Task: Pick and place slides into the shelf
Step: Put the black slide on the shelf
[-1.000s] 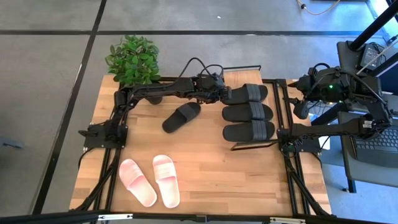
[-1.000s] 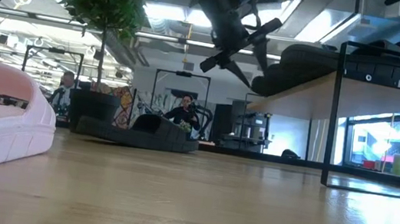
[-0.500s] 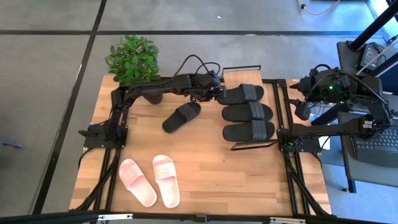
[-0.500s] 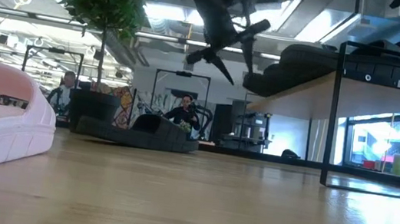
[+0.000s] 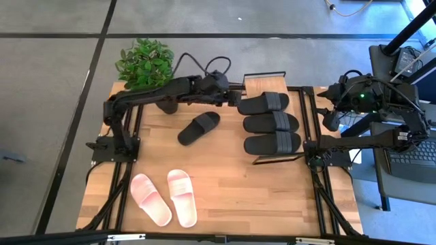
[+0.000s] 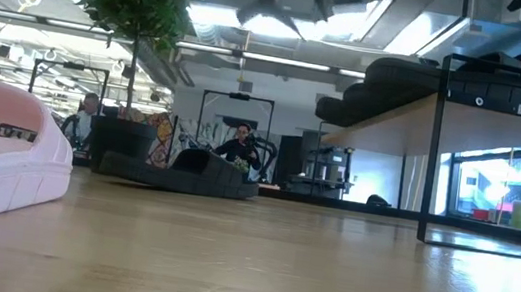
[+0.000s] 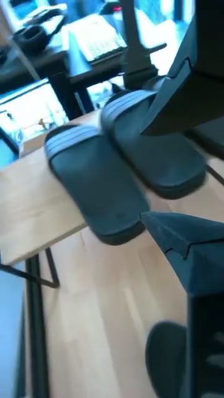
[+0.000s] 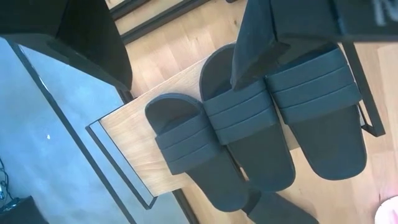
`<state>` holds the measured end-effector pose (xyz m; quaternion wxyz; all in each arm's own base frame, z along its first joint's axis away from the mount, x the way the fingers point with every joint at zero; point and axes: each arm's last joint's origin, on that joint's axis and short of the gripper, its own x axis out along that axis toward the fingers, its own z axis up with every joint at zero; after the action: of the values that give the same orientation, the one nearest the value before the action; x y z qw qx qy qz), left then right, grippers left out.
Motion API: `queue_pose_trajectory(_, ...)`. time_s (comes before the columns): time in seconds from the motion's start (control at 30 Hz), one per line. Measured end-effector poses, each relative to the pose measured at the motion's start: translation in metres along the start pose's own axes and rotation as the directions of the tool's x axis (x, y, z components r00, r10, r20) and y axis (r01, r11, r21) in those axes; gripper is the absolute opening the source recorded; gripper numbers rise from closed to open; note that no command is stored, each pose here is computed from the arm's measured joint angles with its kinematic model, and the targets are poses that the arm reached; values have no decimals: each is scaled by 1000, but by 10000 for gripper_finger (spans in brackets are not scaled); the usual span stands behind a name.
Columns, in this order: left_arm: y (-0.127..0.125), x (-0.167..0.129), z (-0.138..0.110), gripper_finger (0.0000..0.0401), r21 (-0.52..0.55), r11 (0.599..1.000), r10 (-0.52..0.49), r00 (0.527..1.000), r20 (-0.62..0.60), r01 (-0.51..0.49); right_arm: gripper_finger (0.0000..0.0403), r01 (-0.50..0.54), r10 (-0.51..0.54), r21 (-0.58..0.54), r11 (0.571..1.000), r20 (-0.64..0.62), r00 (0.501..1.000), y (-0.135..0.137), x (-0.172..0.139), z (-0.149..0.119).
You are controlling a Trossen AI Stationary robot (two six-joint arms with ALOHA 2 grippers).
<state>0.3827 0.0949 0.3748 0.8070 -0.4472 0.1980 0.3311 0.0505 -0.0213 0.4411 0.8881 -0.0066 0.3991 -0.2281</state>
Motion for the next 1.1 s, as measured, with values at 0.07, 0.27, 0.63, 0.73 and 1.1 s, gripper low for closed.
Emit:
queue_pose_trajectory(0.07, -6, -16, -6, 199, 64, 998, -2, 1000, 25, 1, 275, -1, 1, 1, 1000, 0, 1000, 0, 0, 0)
queue_pose_trajectory(0.27, -27, -63, -34, 199, 207, 977, -61, 995, 75, 44, 275, 0, 0, 23, 1000, 0, 1000, 0, 0, 0)
queue_pose_trajectory(0.63, -41, -98, -103, 199, 392, 920, 7, 999, 42, -23, 275, -40, 42, -16, 999, 114, 993, 2, 3, 16)
queue_pose_trajectory(0.73, -41, -101, -109, 199, 371, 928, 12, 999, 52, -31, 275, -98, 111, -121, 988, 105, 988, 7, 17, 31)
queue_pose_trajectory(1.1, -36, -94, -94, 199, 340, 937, 45, 995, 93, -74, 275, -179, 139, -456, 872, -121, 983, 24, 120, 91)
